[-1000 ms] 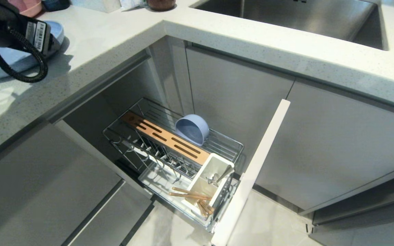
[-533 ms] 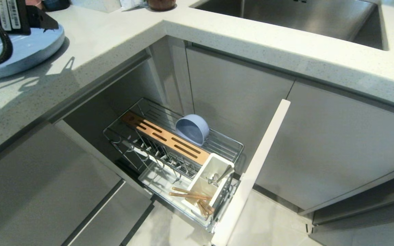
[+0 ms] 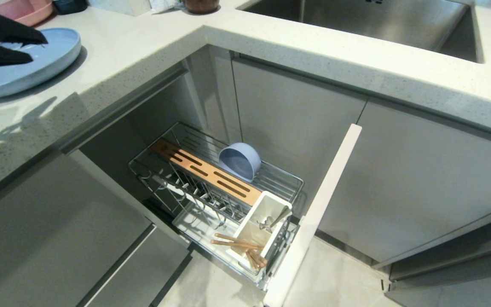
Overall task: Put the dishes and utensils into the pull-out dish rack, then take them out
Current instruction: Take the bowl out of the cupboard
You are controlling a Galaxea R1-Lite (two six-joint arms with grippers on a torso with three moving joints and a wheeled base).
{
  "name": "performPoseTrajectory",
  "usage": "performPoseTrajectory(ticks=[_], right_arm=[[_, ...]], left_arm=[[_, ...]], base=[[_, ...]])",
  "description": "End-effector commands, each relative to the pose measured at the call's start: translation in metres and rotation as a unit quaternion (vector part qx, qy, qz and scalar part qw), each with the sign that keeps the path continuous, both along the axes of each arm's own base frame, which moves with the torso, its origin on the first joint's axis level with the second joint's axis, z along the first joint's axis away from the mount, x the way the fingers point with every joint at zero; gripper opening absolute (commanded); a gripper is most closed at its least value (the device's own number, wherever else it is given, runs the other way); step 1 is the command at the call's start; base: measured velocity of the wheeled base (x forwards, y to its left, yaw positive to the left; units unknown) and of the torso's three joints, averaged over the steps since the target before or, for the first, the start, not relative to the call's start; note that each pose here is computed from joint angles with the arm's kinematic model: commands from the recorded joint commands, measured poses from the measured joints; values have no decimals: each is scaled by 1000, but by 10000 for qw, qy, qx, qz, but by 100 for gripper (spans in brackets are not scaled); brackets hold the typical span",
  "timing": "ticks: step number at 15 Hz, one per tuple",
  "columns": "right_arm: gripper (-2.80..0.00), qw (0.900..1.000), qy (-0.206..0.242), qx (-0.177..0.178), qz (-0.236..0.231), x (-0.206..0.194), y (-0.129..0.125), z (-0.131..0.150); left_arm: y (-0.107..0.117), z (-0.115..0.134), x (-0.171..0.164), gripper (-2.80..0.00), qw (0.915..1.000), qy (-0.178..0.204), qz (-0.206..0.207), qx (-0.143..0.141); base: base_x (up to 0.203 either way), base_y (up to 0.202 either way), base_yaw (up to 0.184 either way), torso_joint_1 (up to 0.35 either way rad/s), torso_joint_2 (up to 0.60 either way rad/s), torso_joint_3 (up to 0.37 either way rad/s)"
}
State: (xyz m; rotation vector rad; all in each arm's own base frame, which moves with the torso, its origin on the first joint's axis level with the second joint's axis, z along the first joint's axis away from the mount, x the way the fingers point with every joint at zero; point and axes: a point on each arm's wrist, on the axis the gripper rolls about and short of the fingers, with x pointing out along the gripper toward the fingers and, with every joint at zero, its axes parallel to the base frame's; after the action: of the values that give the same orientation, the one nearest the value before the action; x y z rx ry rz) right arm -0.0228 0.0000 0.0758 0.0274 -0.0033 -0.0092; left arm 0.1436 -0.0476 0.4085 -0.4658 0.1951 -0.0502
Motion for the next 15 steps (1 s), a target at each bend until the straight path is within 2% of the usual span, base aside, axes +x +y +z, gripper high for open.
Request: performPoseTrajectory(ticks=[1,2,4,11,15], right_arm=[[-280,10000,-14,1,0,0,0,0],[-280,10000,-15,1,0,0,0,0],[-280,10000,-15,1,0,0,0,0],[-280,10000,-7,1,0,0,0,0],[-280,10000,-7,1,0,0,0,0]], left_arm=[[-15,-3,-4,-280,9985,53,-447,-322],[-25,-6,-2,-280,9967,124,-673,-433],[-44,-15,16,-280,9936,375,-800,-710],[-108,-71,67,-280,9816,1448,-1084,-613],[-134,-100,85,-280,9766,1733,-1134,-573]], base=[[0,0,0,0,0,0],[0,0,0,0,0,0],[0,0,0,0,0,0],[0,0,0,0,0,0],[0,0,0,0,0,0]])
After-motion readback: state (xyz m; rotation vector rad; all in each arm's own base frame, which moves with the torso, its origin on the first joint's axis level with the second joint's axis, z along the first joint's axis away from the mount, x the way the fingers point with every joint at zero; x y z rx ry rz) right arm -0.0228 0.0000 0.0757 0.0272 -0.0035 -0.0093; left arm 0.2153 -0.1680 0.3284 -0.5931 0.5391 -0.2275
